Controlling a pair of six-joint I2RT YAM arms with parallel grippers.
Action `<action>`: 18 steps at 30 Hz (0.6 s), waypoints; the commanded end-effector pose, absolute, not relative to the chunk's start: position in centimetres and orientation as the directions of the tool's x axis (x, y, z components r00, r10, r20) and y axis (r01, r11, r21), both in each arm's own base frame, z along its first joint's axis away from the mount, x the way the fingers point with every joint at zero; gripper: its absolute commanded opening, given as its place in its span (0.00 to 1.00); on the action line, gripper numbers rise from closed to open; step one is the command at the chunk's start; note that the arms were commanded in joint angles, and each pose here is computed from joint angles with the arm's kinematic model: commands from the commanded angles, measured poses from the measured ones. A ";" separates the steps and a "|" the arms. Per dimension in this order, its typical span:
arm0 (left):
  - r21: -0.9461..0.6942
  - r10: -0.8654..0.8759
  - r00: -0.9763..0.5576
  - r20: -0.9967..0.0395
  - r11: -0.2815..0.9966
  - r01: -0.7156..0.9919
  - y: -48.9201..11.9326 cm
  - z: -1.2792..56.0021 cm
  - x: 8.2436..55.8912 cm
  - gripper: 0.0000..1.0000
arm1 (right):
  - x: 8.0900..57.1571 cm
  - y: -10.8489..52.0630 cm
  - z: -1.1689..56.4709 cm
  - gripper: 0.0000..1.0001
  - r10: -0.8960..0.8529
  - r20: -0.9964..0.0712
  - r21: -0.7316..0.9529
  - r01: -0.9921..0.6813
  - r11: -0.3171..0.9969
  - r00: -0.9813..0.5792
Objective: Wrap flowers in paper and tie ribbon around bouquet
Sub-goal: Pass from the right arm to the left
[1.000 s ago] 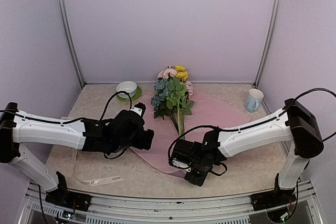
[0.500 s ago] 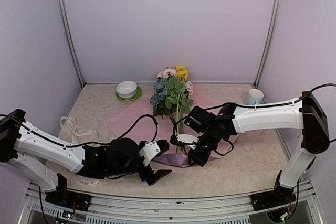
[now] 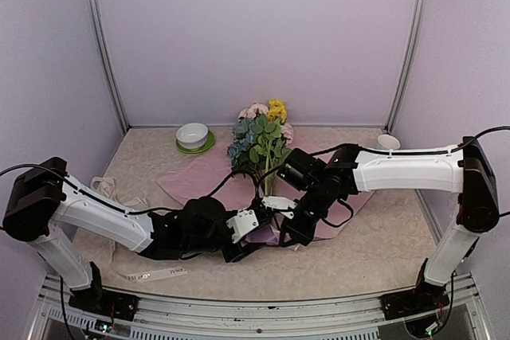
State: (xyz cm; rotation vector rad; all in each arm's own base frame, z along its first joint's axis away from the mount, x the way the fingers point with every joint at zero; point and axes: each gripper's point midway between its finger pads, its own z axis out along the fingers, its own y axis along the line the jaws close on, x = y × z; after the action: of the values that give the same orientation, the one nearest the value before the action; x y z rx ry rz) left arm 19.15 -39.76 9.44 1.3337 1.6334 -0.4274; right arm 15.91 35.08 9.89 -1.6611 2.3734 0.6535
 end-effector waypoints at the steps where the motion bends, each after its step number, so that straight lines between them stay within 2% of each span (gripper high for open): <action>1: 0.237 0.540 0.037 -0.841 0.305 0.922 -40.1 9.7 19.0 0.43 | 16.1 35.6 11.0 0.00 -0.849 -0.409 0.270 -0.933 0.239 -0.336; 3: 0.203 0.539 0.015 -0.842 0.290 0.935 -40.4 9.6 18.9 0.31 | 16.5 35.7 11.1 0.00 -0.841 -0.414 0.281 -0.928 0.246 -0.348; 6: 0.198 0.562 -0.013 -0.827 0.312 0.929 -40.2 8.7 19.4 0.07 | 16.7 35.8 11.4 0.00 -0.832 -0.427 0.297 -0.924 0.242 -0.355; 7: 0.200 0.569 -0.023 -0.822 0.327 0.924 -40.0 8.5 19.7 0.04 | 16.8 35.8 11.5 0.00 -0.830 -0.430 0.293 -0.924 0.244 -0.355; 13: 0.162 0.531 -0.066 -0.845 0.371 0.915 -39.3 9.3 20.3 0.00 | 17.5 35.3 11.5 0.00 -0.820 -0.428 0.289 -0.917 0.274 -0.380; 14: 0.162 0.525 -0.070 -0.848 0.383 0.910 -39.1 9.4 20.4 0.00 | 17.7 35.4 11.5 0.04 -0.816 -0.433 0.288 -0.917 0.278 -0.383; 18: 0.150 0.510 -0.119 -0.852 0.455 0.878 -38.3 9.1 21.6 0.00 | 19.2 35.2 12.7 0.51 -0.758 -0.494 0.301 -0.901 0.311 -0.426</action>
State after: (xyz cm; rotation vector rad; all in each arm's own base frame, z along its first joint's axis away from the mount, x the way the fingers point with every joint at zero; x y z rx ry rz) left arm 20.02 -39.46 8.79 1.2995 1.7232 -0.5257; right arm 17.70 34.91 10.79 -1.6006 2.3731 0.7187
